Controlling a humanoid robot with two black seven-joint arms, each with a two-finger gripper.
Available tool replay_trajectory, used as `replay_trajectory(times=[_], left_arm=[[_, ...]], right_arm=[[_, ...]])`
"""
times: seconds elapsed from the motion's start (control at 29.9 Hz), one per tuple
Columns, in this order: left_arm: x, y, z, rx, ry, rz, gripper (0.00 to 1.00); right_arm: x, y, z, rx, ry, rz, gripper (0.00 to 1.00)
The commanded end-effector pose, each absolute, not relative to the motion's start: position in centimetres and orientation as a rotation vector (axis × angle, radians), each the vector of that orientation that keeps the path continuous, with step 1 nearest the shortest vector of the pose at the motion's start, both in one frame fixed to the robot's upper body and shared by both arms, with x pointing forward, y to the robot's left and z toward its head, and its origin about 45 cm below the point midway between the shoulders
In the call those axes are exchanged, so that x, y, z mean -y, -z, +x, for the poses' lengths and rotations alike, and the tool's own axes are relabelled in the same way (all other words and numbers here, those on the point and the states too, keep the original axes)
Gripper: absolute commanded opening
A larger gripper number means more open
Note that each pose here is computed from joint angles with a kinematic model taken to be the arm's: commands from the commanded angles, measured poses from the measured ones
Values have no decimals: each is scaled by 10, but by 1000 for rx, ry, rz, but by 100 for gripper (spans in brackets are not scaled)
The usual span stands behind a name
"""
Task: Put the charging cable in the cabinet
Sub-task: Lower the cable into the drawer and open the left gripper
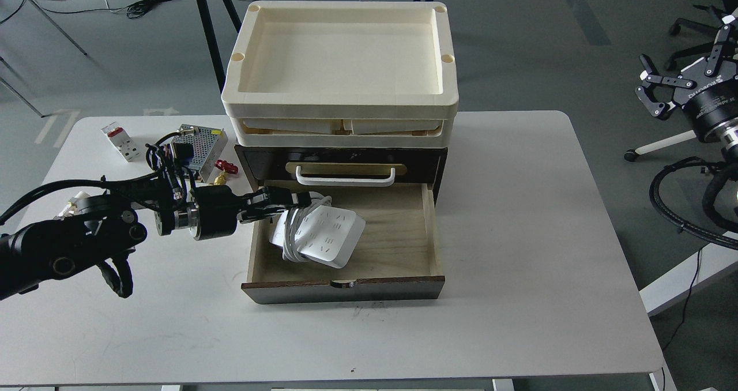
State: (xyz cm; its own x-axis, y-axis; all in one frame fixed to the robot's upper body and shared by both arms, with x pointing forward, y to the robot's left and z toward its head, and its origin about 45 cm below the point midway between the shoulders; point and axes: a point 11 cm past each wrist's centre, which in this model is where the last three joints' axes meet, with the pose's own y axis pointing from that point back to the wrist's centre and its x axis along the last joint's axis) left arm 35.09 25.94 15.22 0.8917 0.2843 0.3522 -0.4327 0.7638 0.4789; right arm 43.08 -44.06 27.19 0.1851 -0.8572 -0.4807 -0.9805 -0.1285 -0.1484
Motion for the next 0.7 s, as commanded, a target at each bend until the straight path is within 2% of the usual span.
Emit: replay_trajectory(times=[0.0,0.1,0.13,0.43,0.67], left_arm=[[-260,-151,348,245,-374,585,15],[-259,-150,345,218,-351,583,40],[-259,-150,345,216,-350,584,45],[-259,-154,347,215,-356,574,60],[-296,-161,348,200,-430,609,62]], right_arm=[[441,-272,431,-1722,-387,-2040,100],[441,-272,431,-1722,-387,-2040,100],[441,-272,431,-1723,-388,-2041,100],[442,-271,430,-1724,-391,-2034,100],[446,-273,428,-1735,-381,-2033,100]])
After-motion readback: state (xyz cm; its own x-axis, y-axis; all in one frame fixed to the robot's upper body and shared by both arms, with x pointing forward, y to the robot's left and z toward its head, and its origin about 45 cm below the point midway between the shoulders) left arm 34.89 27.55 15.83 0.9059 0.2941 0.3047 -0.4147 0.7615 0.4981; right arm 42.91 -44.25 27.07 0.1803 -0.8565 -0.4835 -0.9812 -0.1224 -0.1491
